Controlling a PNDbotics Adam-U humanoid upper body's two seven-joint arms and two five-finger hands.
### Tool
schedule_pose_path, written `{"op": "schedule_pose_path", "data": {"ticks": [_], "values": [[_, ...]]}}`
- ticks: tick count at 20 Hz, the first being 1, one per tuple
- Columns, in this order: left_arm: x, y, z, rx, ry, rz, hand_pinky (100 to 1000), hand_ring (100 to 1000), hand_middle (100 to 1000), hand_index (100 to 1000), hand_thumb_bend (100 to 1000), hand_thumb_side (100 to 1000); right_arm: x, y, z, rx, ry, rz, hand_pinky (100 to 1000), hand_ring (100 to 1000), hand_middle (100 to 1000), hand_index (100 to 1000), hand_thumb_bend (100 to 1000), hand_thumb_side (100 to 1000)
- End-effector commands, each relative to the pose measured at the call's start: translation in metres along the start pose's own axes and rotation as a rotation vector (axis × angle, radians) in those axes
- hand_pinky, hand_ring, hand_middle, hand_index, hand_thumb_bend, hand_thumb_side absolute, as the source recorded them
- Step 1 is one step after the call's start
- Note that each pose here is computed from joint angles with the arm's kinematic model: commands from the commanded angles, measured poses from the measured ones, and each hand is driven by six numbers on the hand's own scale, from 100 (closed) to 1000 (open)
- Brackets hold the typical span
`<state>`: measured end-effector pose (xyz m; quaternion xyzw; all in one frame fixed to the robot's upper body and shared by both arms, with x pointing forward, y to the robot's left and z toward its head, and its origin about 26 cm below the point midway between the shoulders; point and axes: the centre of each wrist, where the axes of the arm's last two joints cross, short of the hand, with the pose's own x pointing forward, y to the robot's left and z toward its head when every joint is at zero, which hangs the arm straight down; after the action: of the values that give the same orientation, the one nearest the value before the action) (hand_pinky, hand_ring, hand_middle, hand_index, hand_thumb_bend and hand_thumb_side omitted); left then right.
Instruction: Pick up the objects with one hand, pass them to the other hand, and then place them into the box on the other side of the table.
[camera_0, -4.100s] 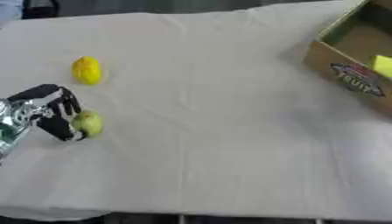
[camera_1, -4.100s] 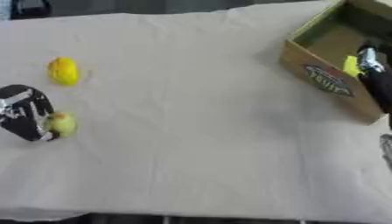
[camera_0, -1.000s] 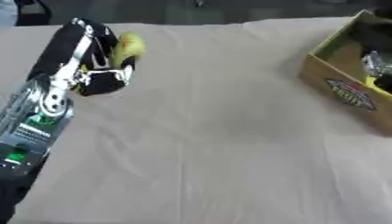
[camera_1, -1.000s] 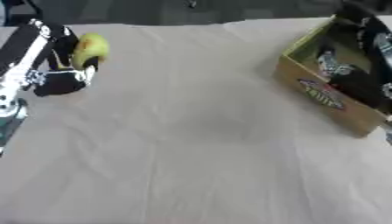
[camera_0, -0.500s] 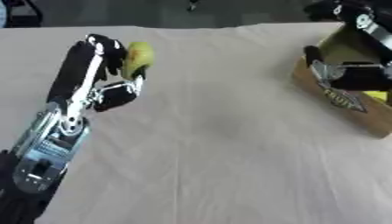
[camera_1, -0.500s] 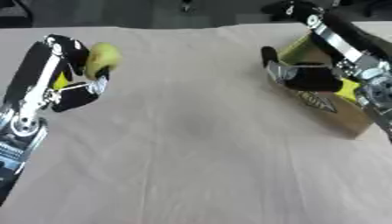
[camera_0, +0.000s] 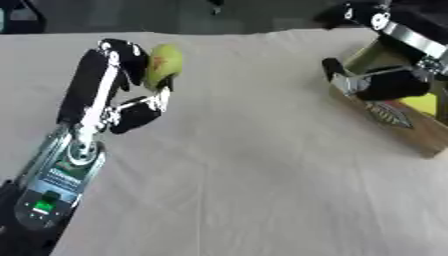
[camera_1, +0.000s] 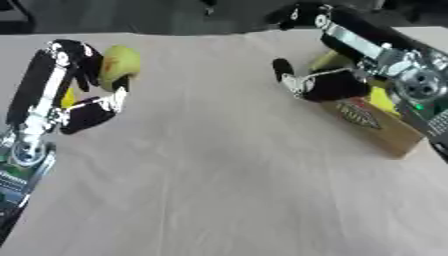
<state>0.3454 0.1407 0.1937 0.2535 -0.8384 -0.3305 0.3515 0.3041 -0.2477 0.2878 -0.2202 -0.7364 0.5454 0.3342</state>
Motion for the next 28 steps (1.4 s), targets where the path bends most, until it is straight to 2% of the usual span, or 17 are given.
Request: {"op": "schedule_pose_path", "data": {"ticks": [1,9,17,23,28], "values": [[0.010,0.004,-0.003,0.018,-0.080,0.021,319,376,356,451,100,100,0.013,-0.008,-0.005,0.031,-0.021,0.062,955,881,860,893,100,206],[0.017,-0.005,-0.005,0.012,-0.136,0.071,319,375,354,450,100,100,0.036,-0.006,-0.026,0.076,-0.040,0.091,952,879,858,888,100,209],[0.013,-0.018,-0.007,-0.005,-0.162,0.083,327,378,356,452,100,100,0.052,-0.006,-0.038,0.079,-0.067,0.096,951,899,876,902,100,218],[0.015,-0.021,-0.009,-0.007,-0.189,0.079,326,376,355,451,100,100,0.060,-0.006,-0.045,0.060,-0.071,0.120,945,895,863,895,100,235],[0.018,-0.024,-0.011,-0.019,-0.209,0.089,326,375,354,450,100,100,0.068,-0.002,-0.050,0.092,-0.089,0.130,946,901,860,895,100,240]]}}
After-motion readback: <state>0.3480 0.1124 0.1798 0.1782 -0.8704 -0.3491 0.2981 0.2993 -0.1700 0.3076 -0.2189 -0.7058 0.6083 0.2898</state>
